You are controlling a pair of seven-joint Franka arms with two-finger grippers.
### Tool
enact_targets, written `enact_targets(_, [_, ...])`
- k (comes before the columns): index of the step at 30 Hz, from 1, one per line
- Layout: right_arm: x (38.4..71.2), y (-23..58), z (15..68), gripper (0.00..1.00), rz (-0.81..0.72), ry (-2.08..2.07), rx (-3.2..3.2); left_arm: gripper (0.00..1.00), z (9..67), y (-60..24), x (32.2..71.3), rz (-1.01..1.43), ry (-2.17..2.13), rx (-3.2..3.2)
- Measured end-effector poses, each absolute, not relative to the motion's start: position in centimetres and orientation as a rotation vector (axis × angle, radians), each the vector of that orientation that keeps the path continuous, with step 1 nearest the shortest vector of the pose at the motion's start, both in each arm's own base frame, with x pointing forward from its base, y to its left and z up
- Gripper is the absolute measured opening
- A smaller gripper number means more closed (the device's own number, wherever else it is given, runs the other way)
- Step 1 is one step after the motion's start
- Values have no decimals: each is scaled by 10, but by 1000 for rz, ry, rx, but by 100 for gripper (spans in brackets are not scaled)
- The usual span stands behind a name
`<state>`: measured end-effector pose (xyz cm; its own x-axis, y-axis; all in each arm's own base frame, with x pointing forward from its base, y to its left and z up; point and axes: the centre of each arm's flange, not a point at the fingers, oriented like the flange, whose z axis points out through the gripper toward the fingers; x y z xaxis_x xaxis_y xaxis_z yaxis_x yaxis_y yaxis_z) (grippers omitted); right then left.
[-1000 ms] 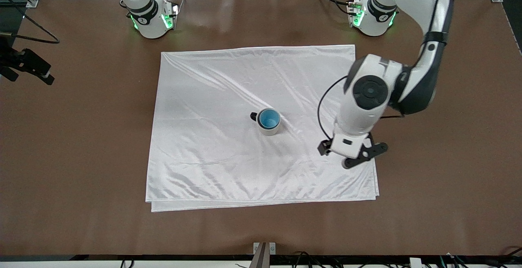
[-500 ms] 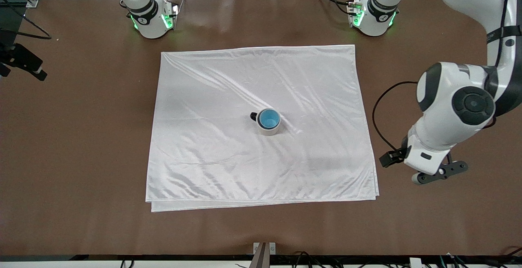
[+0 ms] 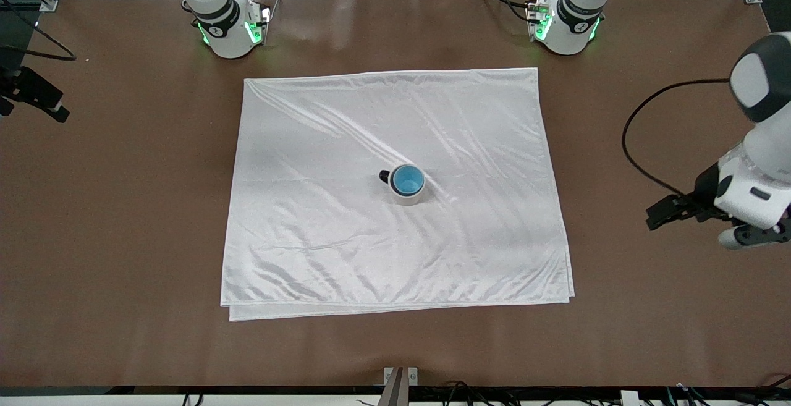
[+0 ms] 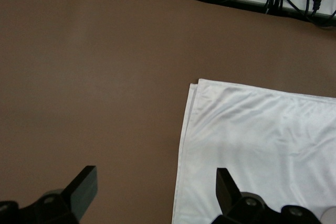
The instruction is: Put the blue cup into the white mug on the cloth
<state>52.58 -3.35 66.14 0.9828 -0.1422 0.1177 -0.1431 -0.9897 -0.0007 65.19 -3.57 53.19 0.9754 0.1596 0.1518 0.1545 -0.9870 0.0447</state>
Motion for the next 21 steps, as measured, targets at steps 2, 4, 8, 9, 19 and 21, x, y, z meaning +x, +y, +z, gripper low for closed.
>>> enact_targets(2, [526,-32,661,100,184,-222,3120,100,549,-27,637,219,239,3094])
enact_targets(4, [526,-32,661,100,184,-219,3121,100,569,-20,620,196,225,3099])
enact_targets(8, [527,-31,662,100,186,-218,3121,100,607,-10,590,195,189,3106])
enact_targets(9, [528,-31,662,100,187,-218,3121,100,616,-7,583,198,185,3107])
enact_targets(19, [537,-33,663,100,162,-218,3125,100,643,8,537,54,67,3128])
enact_targets(21, [539,-33,661,100,156,-219,3126,100,642,5,531,0,14,3129])
